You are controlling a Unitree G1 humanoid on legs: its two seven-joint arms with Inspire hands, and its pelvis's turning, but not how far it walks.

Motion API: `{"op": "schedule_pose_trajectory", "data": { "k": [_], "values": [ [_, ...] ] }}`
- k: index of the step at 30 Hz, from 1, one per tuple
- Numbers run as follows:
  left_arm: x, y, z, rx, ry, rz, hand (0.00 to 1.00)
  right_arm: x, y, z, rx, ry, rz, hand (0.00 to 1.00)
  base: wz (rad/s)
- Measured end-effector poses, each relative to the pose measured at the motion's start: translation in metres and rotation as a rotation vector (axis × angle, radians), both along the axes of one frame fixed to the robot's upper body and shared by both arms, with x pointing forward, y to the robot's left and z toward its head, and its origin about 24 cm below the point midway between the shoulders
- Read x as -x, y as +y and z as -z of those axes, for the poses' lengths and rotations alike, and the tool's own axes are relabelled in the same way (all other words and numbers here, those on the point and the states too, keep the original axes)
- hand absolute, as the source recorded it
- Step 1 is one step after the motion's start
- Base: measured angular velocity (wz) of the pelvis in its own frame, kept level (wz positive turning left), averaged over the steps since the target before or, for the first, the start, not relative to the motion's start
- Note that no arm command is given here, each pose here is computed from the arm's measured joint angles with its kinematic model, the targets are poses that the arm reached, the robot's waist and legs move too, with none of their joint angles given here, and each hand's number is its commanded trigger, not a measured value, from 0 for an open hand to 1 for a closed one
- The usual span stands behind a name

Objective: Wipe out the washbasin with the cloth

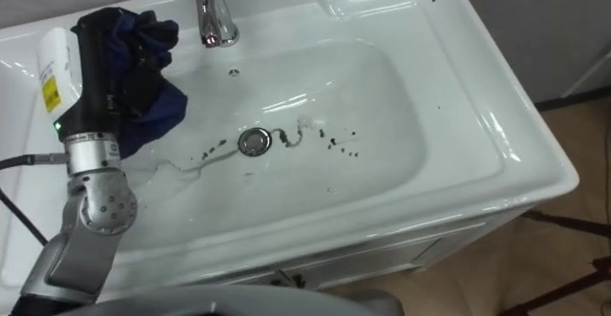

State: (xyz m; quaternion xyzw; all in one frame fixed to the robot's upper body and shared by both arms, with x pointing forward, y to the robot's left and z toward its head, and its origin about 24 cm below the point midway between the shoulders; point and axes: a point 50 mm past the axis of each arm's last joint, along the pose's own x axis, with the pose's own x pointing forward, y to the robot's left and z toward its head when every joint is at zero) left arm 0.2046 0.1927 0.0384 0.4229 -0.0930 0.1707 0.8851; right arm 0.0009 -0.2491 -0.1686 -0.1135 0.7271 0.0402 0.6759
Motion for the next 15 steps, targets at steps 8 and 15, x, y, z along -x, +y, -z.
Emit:
{"op": "schedule_pose_trajectory", "data": {
  "k": [8,15],
  "values": [
    [0.001,0.002,0.012,-0.074,0.092,0.005,1.0,0.005,0.001,0.0,0.0,0.03,0.009,0.0,-0.04],
    [0.006,-0.003,0.041,-0.077,0.272,0.025,1.0,0.002,0.002,0.0,-0.009,0.027,0.009,0.0,-0.04]
  ]
}}
